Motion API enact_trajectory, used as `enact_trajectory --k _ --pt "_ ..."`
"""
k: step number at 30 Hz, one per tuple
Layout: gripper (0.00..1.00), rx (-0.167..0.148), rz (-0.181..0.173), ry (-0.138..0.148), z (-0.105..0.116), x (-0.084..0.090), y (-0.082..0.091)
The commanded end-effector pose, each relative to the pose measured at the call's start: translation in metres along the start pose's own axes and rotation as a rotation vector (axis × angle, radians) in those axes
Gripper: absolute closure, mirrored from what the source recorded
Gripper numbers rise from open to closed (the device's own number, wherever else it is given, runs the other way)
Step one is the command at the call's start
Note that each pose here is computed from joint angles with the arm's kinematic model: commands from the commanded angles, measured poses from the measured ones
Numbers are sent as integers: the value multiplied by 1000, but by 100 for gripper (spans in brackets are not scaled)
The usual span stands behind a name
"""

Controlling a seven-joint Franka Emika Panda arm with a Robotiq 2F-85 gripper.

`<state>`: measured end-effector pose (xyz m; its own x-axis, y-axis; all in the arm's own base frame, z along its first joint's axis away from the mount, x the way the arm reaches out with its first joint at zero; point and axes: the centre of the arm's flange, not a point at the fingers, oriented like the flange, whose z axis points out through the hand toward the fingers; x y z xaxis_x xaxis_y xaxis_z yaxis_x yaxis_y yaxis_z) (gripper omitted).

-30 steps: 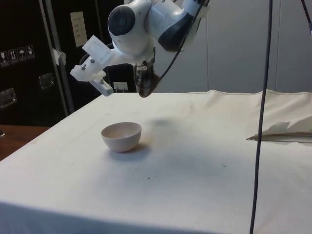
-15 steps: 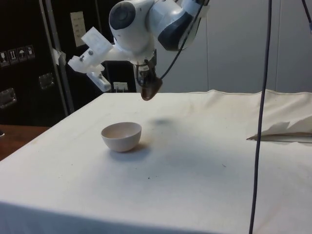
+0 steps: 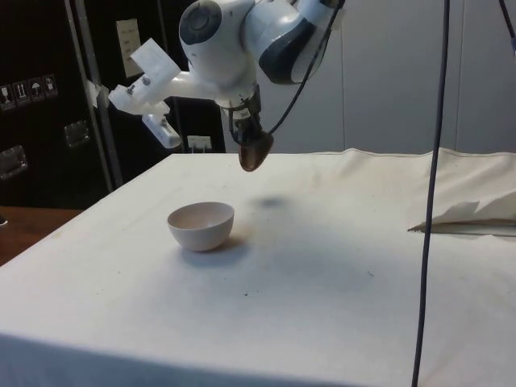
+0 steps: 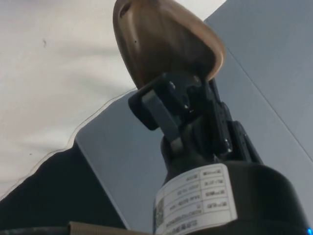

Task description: Pour the coffee beans from the cup into the bowl.

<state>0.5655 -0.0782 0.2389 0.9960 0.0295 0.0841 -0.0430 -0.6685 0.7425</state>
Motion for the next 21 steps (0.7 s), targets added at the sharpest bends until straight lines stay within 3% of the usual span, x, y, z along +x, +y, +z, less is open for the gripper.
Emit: enact_trajectory --k 1,2,10,11,13,20,21 --pt "100 1 -7 -3 1 -1 0" --pt "100 17 -21 -8 3 -2 0" --pt "100 15 -83 -34 14 -4 0" --pt "100 3 -76 -32 13 -4 1" --pt "100 19 -92 -39 18 -4 1" --pt "100 67 -86 -45 28 -2 6" --pt "100 46 -83 -44 26 -3 6"
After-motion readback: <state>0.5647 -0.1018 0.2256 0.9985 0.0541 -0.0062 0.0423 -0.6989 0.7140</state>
